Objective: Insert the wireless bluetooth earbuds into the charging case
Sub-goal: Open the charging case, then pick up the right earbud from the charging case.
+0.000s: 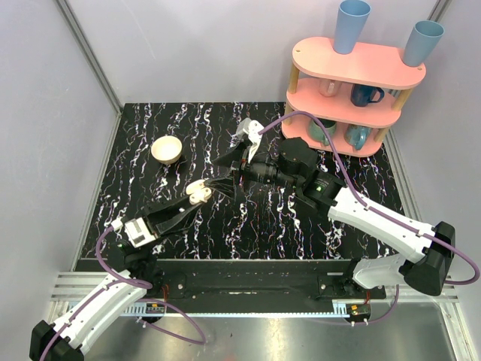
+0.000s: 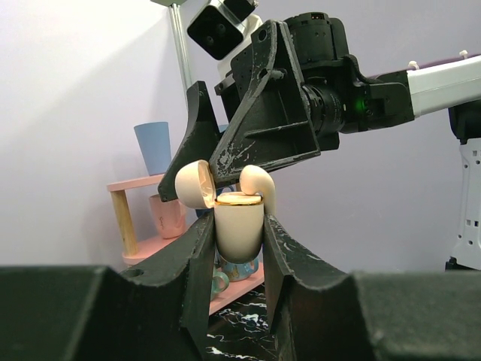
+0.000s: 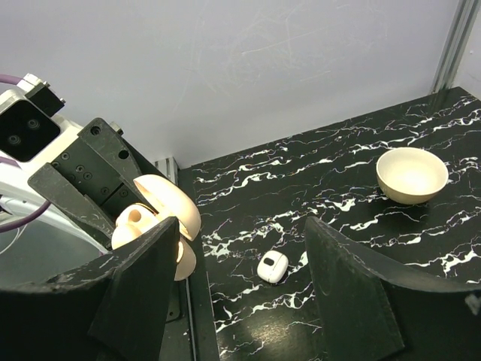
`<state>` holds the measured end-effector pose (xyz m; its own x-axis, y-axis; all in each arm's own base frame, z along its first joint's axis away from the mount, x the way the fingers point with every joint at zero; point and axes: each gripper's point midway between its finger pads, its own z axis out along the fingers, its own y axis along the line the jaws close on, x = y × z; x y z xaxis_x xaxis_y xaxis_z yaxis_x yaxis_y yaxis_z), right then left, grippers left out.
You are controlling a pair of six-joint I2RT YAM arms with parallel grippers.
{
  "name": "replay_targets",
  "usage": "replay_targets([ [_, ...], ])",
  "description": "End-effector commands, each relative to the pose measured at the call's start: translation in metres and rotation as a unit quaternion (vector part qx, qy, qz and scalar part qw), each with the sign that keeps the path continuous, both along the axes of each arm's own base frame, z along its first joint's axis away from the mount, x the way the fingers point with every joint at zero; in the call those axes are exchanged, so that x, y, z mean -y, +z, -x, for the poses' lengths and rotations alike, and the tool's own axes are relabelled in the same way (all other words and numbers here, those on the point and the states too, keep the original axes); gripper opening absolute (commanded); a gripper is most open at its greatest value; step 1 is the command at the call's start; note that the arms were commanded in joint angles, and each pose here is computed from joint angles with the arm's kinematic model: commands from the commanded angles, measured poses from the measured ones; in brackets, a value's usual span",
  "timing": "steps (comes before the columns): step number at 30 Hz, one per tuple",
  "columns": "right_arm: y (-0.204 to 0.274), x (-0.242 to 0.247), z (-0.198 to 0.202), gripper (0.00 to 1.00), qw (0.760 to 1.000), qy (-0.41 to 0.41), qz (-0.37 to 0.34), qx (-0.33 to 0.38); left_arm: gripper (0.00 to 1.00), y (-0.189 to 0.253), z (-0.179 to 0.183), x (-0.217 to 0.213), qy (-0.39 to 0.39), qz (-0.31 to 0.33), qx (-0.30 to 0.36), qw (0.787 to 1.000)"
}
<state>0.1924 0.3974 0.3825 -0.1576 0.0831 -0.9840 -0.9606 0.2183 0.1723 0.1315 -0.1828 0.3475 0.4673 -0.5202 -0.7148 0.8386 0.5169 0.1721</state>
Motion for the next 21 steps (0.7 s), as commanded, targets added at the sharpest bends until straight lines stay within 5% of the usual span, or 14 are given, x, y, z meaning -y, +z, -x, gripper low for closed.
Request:
replay_targets([
  [1, 0.0402, 0.0079, 0.0045, 0.75, 0.998, 0.002, -0.046, 0.043, 0.0, 0.0096, 0.0056, -0.007, 0.004, 0.023, 0.016, 1.0],
  [21, 0.0481, 0.0151, 0.0106, 0.75, 0.997, 0.004, -0.056, 0.044, 0.0, 0.0096, -0.0004, -0.0126, 0.023, 0.034, 0.006, 0.999],
])
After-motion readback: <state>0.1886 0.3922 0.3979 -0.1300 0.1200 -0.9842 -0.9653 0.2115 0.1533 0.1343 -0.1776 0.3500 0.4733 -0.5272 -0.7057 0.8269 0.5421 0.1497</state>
